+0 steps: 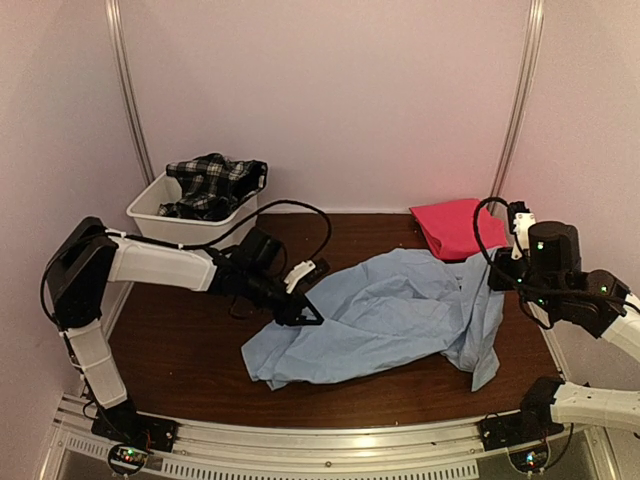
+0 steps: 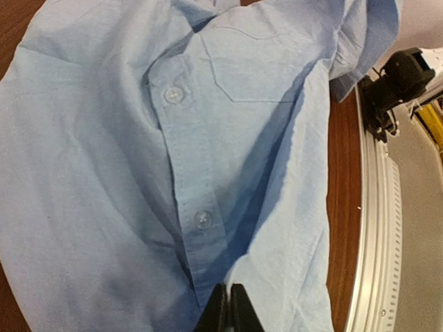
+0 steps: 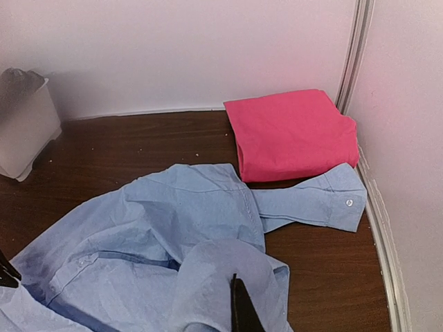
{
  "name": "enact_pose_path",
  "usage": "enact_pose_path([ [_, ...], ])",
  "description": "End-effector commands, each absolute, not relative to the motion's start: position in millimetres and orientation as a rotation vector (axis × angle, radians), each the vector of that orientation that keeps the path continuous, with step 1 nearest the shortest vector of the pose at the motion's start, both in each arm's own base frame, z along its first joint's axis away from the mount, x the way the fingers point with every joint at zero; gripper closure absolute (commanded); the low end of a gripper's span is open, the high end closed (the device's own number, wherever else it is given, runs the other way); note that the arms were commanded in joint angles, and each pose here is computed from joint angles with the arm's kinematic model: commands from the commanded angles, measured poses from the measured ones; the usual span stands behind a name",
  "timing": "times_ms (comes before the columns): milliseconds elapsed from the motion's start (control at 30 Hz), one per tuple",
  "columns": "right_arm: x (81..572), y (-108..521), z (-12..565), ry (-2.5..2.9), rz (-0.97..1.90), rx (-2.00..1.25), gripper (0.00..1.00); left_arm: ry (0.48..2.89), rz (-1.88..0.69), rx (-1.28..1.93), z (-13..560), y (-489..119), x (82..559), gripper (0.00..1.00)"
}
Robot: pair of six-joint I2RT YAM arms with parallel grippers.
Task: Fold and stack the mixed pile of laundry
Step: Flatten out the crumpled T-shirt at the center of the board.
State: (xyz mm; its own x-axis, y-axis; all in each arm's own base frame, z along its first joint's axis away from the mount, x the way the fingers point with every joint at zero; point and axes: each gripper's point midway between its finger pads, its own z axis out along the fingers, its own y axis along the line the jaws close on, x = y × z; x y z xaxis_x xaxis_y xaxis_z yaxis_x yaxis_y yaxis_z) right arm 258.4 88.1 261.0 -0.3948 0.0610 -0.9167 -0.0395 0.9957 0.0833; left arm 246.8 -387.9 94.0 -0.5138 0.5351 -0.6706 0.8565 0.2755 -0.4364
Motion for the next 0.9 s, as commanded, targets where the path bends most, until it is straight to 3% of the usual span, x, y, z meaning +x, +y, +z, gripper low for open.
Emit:
enact_pose_path([
  [0,258,81,275,1.938,0.097,0.032,1.00,2.080,-1.078,1.258,120,-386,249,1.00],
  [200,264,74,323,1.828,0.075,0.055,1.00,2.005,-0.888,1.113,180,-376,280,1.00],
  [533,295,63,510,1.448,-0.103,0.077,1.00,1.681,-0.428,0.714,398,-333,356,1.00],
  [700,282,62,586,1.325,-0.115,0.024,1.00,1.541,-0.442,0.697,473,-325,345,1.00],
  [867,223,40,646,1.170,-0.028,0.017,1.00,1.421,-0.422,0.909,503,-340,299,1.00],
])
